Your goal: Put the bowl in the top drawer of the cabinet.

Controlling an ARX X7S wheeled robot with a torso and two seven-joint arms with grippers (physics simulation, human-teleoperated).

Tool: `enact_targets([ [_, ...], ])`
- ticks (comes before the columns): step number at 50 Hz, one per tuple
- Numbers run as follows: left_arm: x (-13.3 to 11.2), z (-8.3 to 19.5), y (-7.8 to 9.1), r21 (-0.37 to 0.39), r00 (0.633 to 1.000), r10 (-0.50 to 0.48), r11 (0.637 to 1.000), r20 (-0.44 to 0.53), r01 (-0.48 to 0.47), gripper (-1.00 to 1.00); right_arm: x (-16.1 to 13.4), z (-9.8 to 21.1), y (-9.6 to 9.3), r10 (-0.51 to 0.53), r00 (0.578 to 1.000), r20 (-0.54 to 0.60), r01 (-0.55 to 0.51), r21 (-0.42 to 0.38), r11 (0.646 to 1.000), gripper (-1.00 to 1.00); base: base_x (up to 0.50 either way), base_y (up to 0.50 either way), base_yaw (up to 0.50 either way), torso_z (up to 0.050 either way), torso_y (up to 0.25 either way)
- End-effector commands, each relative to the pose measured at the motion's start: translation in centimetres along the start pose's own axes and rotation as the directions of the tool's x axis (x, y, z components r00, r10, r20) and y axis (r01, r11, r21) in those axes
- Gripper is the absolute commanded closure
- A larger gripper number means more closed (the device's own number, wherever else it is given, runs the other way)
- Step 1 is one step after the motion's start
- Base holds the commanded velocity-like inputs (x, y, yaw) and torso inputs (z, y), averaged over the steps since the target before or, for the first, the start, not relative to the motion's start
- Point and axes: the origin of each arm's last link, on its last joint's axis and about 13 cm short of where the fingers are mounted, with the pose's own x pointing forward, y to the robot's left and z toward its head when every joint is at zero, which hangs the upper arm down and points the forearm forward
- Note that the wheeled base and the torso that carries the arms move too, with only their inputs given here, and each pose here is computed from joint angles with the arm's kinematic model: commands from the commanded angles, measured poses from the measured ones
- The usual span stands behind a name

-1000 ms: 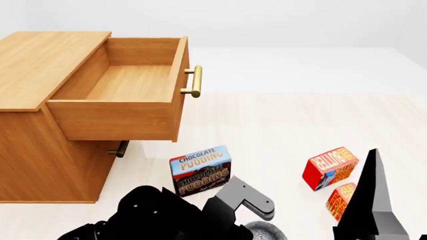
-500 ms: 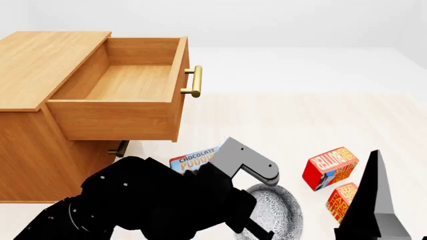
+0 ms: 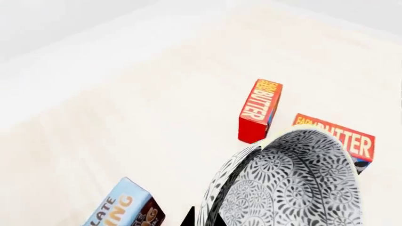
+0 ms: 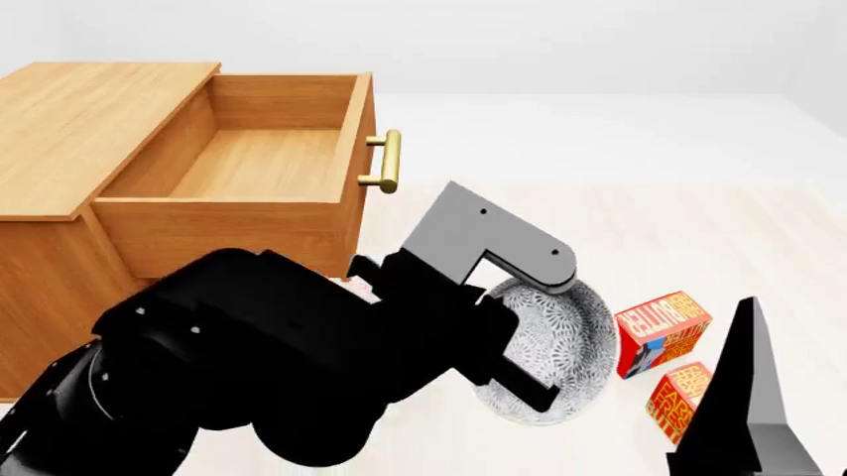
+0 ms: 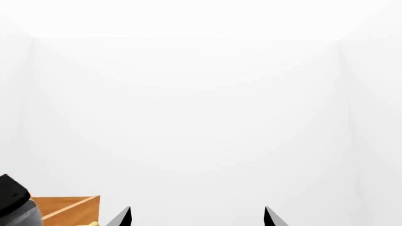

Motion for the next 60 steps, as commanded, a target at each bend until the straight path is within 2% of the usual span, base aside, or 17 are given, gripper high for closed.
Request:
enact_targets([
  [1,-1.9,2.4,-0.3,0.027,0.993,0.04,0.999,0.112,-0.043,1.0,0.1,0.0,0.0,0.004,1.0,0.0,-0.004,-0.002,1.0,-1.0,0.0,0.0,0.0,0.0,0.0],
  [9,-2.9,4.2,-0.1,0.03,0.972,0.086,0.995,0.217,-0.095,1.0,0.1,0.1,-0.1,0.002,1.0,0.002,-0.002,-0.002,1.0,-1.0,0.0,0.0,0.0,0.0,0.0],
  [14,-3.3,5.1,0.1,0.038,0.96,0.128,0.989,0.249,-0.141,1.0,0.0,-0.1,-0.1,0.0,1.0,-0.001,0.0,0.001,1.0,-1.0,0.0,0.0,0.0,0.0,0.0],
  [24,-4.4,7.3,1.0,0.018,0.915,0.225,0.969,0.334,-0.245,1.0,0.0,-0.1,-0.2,0.0,1.0,-0.001,0.0,0.003,1.0,-1.0,0.0,0.0,0.0,0.0,0.0],
  [34,-6.1,9.7,3.0,-0.075,0.863,0.313,0.948,0.398,-0.309,1.0,0.0,-0.2,-0.2,0.003,1.0,-0.002,-0.003,0.002,1.0,-1.0,0.0,0.0,0.0,0.0,0.001],
  [43,-7.6,11.5,6.0,-0.207,0.801,0.412,0.911,0.435,-0.357,1.0,0.0,-0.1,-0.1,0.006,1.0,-0.002,-0.006,-0.001,1.0,-1.0,0.0,0.0,0.0,0.0,0.0],
  [54,-8.2,11.8,9.6,-0.332,0.724,0.549,0.834,0.418,-0.44,1.0,0.0,-0.4,0.0,0.01,1.0,-0.007,-0.01,-0.002,1.0,-1.0,0.0,0.0,0.0,0.0,0.0],
  [60,-7.7,11.5,11.3,-0.387,0.698,0.605,0.791,0.382,-0.474,1.0,0.1,-0.3,0.1,0.013,1.0,-0.008,-0.013,-0.006,1.0,-1.0,0.0,0.0,0.0,0.0,0.002],
])
